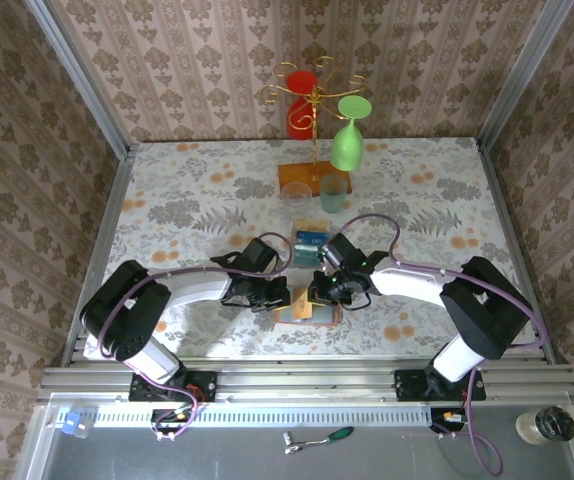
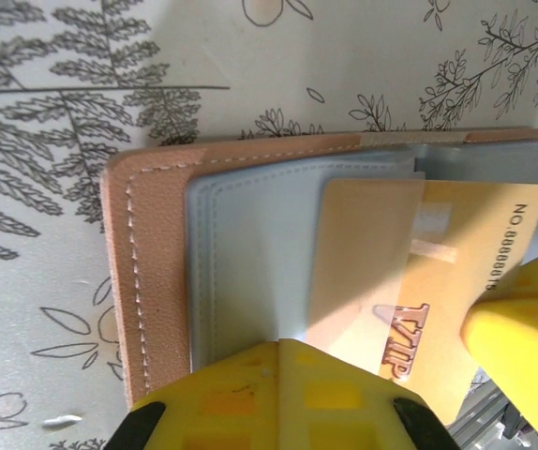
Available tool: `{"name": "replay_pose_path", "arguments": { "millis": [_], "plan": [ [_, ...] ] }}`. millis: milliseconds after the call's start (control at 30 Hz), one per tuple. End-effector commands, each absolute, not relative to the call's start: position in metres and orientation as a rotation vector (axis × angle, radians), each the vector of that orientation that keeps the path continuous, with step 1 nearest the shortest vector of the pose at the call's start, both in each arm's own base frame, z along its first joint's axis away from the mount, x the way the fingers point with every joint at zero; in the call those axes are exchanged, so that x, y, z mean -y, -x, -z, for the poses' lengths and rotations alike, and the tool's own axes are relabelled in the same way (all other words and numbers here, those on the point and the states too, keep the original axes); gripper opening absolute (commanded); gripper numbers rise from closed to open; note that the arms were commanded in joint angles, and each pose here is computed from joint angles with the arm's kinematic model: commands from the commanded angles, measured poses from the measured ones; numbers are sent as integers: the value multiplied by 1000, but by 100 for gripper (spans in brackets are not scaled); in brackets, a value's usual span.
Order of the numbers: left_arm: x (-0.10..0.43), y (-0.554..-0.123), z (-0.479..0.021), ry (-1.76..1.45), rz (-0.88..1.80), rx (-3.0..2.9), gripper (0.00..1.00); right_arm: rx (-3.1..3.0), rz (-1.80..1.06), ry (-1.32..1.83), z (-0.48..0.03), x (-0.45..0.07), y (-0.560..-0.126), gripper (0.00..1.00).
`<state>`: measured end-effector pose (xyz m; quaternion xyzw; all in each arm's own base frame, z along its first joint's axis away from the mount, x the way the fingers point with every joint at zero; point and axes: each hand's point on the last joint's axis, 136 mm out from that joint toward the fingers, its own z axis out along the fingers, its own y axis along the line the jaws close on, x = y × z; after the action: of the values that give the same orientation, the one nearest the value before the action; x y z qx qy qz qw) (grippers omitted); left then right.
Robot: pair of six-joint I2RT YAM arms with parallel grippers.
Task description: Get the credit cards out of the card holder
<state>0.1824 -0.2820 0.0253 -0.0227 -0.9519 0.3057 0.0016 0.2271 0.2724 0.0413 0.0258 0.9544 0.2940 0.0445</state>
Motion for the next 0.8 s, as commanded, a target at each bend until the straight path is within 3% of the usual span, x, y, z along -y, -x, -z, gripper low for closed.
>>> {"name": "replay_pose_path", "arguments": {
  "millis": [0,767],
  "plan": [
    [265,-175,-15,42,-867,2996,0,-2942,-784,-85,-38,-252,-222,8],
    [265,-180,-24,42,-888,3013,0,-2890,-754,-6,-75,-250,-231,1]
  ]
}}
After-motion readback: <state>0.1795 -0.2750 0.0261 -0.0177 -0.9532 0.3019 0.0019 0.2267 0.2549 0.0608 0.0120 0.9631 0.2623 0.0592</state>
